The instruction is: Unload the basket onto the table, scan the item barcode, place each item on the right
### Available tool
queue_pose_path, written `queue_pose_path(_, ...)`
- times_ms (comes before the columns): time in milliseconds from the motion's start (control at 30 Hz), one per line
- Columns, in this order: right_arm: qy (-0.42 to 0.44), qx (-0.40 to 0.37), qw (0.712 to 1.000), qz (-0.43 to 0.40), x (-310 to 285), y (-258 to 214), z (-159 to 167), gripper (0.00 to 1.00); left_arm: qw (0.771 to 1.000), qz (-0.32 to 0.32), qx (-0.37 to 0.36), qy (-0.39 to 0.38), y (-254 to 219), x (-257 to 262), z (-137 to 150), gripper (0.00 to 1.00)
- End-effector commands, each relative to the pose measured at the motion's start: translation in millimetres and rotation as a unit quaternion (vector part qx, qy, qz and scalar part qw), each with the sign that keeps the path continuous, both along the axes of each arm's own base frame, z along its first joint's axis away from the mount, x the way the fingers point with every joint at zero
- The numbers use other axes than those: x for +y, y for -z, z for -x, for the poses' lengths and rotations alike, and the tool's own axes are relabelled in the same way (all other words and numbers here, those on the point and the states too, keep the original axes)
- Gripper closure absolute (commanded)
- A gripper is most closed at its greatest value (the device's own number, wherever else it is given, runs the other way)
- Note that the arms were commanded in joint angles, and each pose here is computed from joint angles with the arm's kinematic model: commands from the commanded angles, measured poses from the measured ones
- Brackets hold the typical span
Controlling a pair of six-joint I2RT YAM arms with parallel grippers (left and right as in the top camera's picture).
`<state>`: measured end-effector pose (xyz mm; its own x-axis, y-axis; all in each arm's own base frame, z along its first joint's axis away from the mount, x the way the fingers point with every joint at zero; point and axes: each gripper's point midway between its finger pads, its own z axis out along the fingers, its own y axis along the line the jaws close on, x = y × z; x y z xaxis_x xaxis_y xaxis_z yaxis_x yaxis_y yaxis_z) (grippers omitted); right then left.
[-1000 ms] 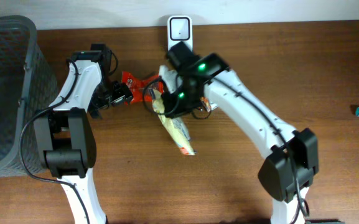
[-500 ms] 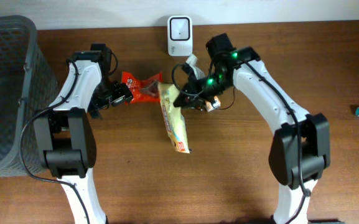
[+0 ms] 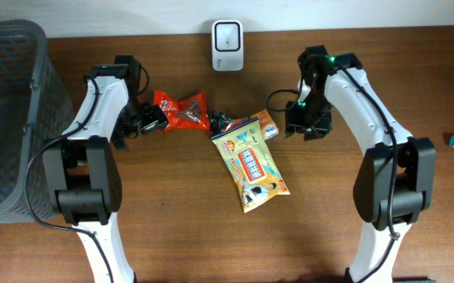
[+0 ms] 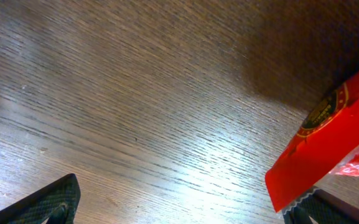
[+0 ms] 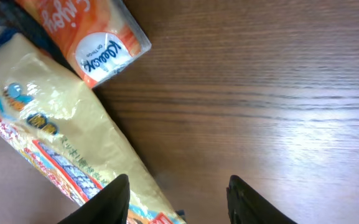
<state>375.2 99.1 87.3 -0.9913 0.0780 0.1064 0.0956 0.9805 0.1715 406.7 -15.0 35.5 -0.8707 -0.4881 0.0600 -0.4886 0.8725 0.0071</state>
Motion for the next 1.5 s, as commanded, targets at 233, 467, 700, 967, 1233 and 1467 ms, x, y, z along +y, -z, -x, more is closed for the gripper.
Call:
queue_pose_path(233,-0.244,-0.013,0.969,-0.041,81.5,-26.8,37.6,0.19,1.0,-0.007,0.007,-0.006,3.7,3.8,2.7,0.01)
queue_pose_path(467,-0.283,-0.007,0.954,0.096,89.0,10.8,61.4,0.19,1.0,-0.007,0.007,-0.006,3.7,3.8,2.6,0.01)
queue_pose_path(700,-0.252,-0.016,0.963,0.097,92.2,49.0,64.8,0.33,1.0,-0.007,0.007,-0.006,3.7,3.8,2.7,0.01)
queue_pose_path(967,-0.222,-0.025,0.971,0.082,94.6,82.3,69.5,0.4,1.0,-0.007,0.007,-0.006,3.7,3.8,2.7,0.01)
queue_pose_path(1233,-0.202,-0.038,0.975,0.08,97.6,85.5,64.0,0.96,1.0,-0.007,0.007,-0.006,3.7,3.8,2.7,0.01)
queue_pose_path(1467,-0.197,-0.029,0.976,0.085,97.5,64.1,61.9,0.35,1.0,-0.007,0.007,-0.006,3.7,3.8,2.7,0.01)
